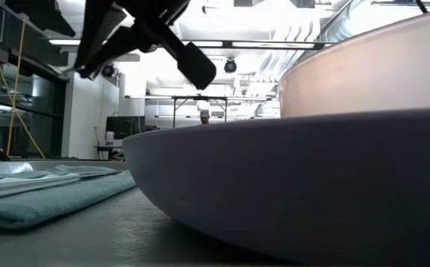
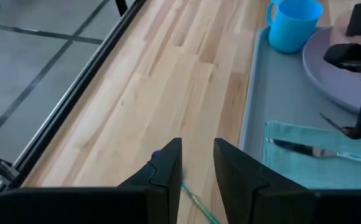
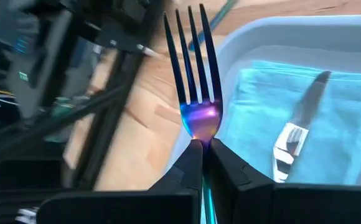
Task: Set up tray
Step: Put the violet fork on the light blue napkin to the right of the green patterned knife
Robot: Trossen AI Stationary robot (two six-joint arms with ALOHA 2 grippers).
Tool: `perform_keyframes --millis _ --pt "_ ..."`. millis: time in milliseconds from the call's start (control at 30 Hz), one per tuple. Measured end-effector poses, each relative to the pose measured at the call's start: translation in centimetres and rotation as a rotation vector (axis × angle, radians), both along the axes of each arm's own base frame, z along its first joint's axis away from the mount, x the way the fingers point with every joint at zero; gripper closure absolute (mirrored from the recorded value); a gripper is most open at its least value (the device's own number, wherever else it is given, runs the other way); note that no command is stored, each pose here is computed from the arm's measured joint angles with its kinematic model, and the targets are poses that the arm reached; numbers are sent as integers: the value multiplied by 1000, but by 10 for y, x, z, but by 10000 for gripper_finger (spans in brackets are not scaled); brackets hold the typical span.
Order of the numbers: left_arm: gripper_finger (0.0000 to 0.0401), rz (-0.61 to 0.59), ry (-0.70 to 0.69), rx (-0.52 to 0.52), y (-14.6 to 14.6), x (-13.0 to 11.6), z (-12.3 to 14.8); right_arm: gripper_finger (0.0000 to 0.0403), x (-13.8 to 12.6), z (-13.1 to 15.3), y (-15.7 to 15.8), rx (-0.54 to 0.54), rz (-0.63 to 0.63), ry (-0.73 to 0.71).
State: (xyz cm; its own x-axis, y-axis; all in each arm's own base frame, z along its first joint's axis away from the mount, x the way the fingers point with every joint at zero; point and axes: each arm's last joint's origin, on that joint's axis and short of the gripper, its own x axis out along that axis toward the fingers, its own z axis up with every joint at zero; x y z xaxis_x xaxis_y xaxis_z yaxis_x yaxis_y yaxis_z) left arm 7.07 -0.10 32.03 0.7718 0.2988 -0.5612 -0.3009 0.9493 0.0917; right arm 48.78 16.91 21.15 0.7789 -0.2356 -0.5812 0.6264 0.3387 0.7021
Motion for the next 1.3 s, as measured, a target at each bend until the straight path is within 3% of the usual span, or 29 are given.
perform_keyframes --millis 233,700,1067,1300 --pt "277 3 -50 -9 2 -11 2 403 -2 10 -1 -29 -11 114" --pt "277 -44 -33 77 3 -14 3 403 -12 -2 -17 100 -100 278" --pt "277 -52 -27 102 3 -13 3 403 1 -20 -12 285 -82 250" --pt "277 -52 -28 102 3 -13 3 403 4 -36 -12 302 -93 284"
